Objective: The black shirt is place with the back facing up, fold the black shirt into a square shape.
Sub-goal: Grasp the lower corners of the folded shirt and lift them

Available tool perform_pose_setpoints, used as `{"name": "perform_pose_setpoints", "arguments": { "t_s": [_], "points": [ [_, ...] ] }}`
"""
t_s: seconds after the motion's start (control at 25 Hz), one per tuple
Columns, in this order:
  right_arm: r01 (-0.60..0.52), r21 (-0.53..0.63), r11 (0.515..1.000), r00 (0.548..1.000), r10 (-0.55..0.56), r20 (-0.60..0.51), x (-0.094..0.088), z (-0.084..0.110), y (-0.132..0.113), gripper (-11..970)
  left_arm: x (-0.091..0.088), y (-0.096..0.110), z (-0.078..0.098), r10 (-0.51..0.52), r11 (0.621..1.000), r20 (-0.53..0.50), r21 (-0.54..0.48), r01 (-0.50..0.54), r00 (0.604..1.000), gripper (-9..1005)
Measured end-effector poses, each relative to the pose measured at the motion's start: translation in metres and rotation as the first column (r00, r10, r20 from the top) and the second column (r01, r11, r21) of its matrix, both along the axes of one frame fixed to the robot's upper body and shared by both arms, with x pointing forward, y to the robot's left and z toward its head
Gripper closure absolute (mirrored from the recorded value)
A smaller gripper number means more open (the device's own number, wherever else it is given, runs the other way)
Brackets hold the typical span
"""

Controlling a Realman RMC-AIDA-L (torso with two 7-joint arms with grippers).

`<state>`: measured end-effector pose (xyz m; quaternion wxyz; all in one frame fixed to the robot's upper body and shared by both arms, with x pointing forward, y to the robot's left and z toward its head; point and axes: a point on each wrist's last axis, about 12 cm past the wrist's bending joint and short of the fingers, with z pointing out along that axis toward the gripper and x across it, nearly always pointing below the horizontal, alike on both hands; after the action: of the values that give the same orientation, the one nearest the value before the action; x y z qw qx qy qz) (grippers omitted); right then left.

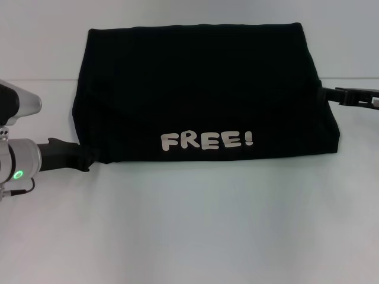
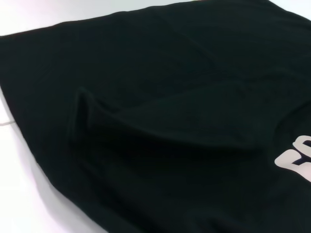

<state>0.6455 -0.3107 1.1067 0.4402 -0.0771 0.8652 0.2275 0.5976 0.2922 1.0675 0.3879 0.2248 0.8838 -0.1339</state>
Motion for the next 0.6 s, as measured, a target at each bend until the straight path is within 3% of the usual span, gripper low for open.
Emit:
{"name": "perform_pose_setpoints", "arguments": {
  "t_s": [0.04,0.24,0.4,0.6],
  "points": [
    [0.002,-0.005,1.0,1.0,-0.002,-0.006,0.0,0.0,-0.002,440,0.0,0.0,0.0,0.001,1.0,0.001,0.001,-0.001,1.0,795],
    [0.042,-0.036,0.998,0.995,-0.045,-0.09,-0.002,-0.002,-0.018,441,-0.001,0.002,0.0,-0.004,1.0,-0.005,0.013,0.004,1.0,954],
    [0.041,-0.079,0.996,0.982,-0.055,-0.182,-0.005,-0.004,-0.025,441,-0.001,0.004,0.004,-0.011,1.0,0.0,0.017,0.011,1.0,952],
    [-0.012,-0.114,0.993,0.97,-0.016,-0.242,-0.009,-0.01,-0.016,440,0.0,0.004,0.008,-0.023,1.0,0.006,0.016,0.023,1.0,951]
  ]
}}
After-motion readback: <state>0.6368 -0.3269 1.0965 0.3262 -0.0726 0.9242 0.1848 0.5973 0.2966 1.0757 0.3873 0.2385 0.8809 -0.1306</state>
